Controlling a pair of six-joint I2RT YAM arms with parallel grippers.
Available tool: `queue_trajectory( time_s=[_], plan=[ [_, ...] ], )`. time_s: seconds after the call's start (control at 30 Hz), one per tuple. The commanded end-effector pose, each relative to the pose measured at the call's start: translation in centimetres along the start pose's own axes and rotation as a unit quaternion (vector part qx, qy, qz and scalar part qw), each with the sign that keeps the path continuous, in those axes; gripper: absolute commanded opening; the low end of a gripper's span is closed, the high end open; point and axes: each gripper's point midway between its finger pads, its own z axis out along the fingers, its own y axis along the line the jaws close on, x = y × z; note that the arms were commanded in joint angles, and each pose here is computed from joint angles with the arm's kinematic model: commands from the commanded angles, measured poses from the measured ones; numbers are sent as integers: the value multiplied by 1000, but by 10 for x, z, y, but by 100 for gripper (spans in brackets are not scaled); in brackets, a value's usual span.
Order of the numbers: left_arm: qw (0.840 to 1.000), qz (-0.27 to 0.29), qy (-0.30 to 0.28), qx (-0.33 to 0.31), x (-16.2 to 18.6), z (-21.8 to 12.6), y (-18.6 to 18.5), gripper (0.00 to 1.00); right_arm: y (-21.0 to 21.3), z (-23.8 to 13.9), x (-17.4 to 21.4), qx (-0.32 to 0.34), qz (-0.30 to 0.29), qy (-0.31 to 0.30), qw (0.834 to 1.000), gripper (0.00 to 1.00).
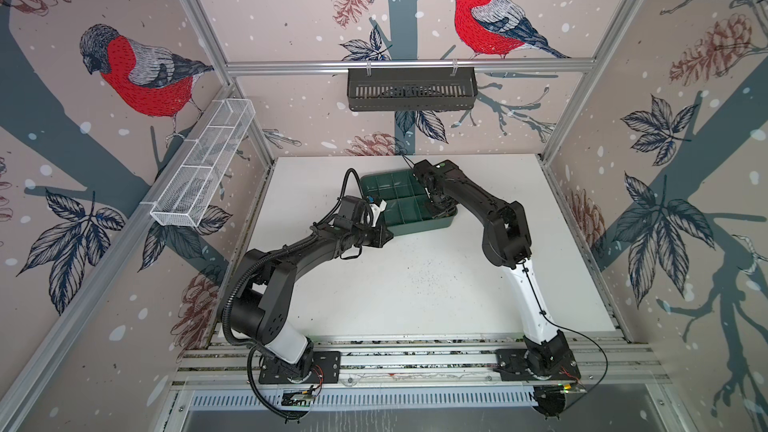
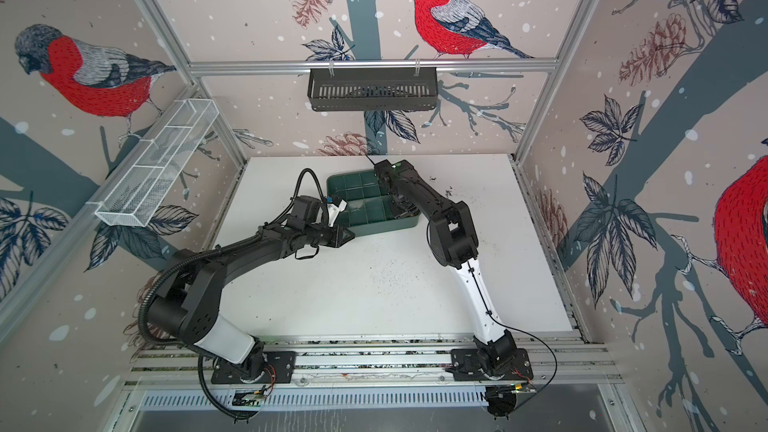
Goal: Roll the socks
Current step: 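Carry the roll with the right gripper into the tray's nearest corner compartment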
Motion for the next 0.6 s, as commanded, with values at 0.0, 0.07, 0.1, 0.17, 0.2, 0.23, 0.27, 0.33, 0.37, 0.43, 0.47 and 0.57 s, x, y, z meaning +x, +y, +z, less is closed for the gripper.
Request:
queue_trajectory(
  time_s=[0.0, 0.07, 0.1, 0.17, 0.2, 0.23, 0.27, 0.33, 0.37, 0.43, 0.47, 0.57],
  plan=[
    [1000, 9, -8, 9, -4, -1, -3, 9, 8, 2, 3, -7, 3, 5, 1000, 25],
    [1000, 8, -8, 9, -4, -1, -3, 9, 6, -1, 2, -5, 5, 0, 1000, 30],
    [1000, 8, -8, 8, -4, 0, -2, 9, 6, -3, 1, -6, 6, -3, 1000, 32],
    [1000, 8, -8, 9, -4, -1, -3, 9, 6, -9, 0, -15, 9, -13, 1000, 39],
    [1000, 8, -8, 8, -3, -1, -2, 9, 6, -11, -1, -19, 9, -18, 1000, 41],
    [1000, 8, -8, 8, -3, -1, -2, 9, 5, -16, -3, -23, 12, -26, 999, 42],
    [1000, 8, -8, 8, -3, -1, -2, 9, 3, -19, -4, -26, 15, -33, 999, 43],
    [1000, 9, -9, 7, -4, -1, -2, 9, 2, -25, -6, -36, 19, -43, 998, 44],
    [1000, 9, -9, 7, -4, -1, -2, 9, 2, -27, -7, -42, 19, -46, 998, 44],
    [1000, 9, -9, 7, -4, -1, -2, 9, 2, -32, -7, -51, 18, -53, 997, 45],
    [1000, 9, -9, 6, -4, -1, -2, 9, 2, -34, -7, -54, 17, -56, 997, 46],
    [1000, 9, -9, 7, -5, 0, -2, 9, 5, -37, -7, -62, 12, -58, 996, 48]
  ],
)
